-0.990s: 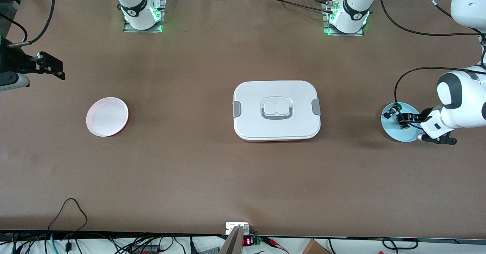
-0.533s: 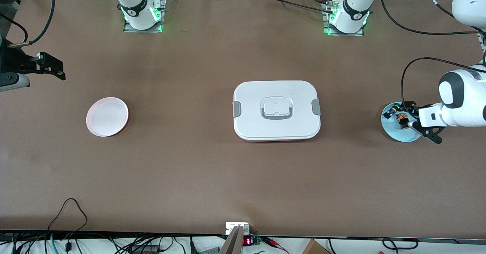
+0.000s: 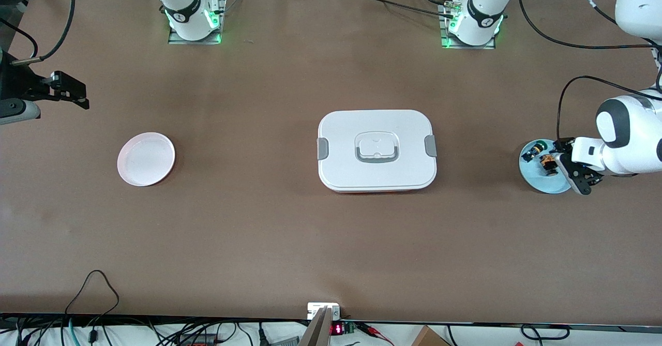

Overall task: Transfer orange switch to right arm and place
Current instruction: 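Close the left gripper on the orange-bodied switch, then lift the switch with the left gripper while the right gripper approaches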

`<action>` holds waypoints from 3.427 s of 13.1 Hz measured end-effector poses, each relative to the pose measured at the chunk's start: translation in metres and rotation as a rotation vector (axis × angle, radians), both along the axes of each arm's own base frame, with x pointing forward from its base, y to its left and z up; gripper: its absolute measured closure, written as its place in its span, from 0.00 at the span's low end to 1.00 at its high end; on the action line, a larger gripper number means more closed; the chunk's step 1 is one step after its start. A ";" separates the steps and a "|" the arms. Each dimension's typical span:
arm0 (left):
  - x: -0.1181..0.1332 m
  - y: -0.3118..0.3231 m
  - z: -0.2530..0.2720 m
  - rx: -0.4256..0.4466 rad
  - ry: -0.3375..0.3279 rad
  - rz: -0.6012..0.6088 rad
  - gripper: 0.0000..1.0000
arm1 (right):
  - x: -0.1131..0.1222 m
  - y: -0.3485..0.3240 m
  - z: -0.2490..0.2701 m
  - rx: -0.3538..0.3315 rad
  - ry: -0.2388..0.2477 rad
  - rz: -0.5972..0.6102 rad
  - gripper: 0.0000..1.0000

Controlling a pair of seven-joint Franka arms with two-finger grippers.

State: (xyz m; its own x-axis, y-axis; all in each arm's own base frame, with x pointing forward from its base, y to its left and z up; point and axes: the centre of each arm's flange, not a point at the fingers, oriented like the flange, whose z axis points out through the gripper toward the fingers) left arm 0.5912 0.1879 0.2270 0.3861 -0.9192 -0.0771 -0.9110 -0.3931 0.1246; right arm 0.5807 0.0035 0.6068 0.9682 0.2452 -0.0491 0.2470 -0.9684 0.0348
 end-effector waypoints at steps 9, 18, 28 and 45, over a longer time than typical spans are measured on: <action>-0.035 0.016 -0.042 -0.031 -0.035 -0.197 0.00 | 0.000 0.000 0.000 0.000 0.000 0.000 0.00; -0.035 0.011 -0.039 -0.087 -0.043 -0.249 0.00 | 0.004 0.001 -0.009 -0.005 0.015 0.000 0.00; -0.041 0.010 -0.046 -0.102 -0.030 -0.261 0.00 | 0.010 0.003 -0.017 -0.011 0.016 0.000 0.00; 0.036 -0.047 0.061 -0.171 -0.014 -0.364 0.25 | 0.020 0.010 -0.037 -0.021 0.037 0.011 0.00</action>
State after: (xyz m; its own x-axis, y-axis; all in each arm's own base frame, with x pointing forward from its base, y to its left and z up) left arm 0.6267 0.1412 0.2885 0.0323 -0.9952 0.0922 -0.9890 -0.0185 0.1464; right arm 0.6008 0.0135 0.5698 0.9630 0.2541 -0.0897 0.2589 -0.9648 0.0457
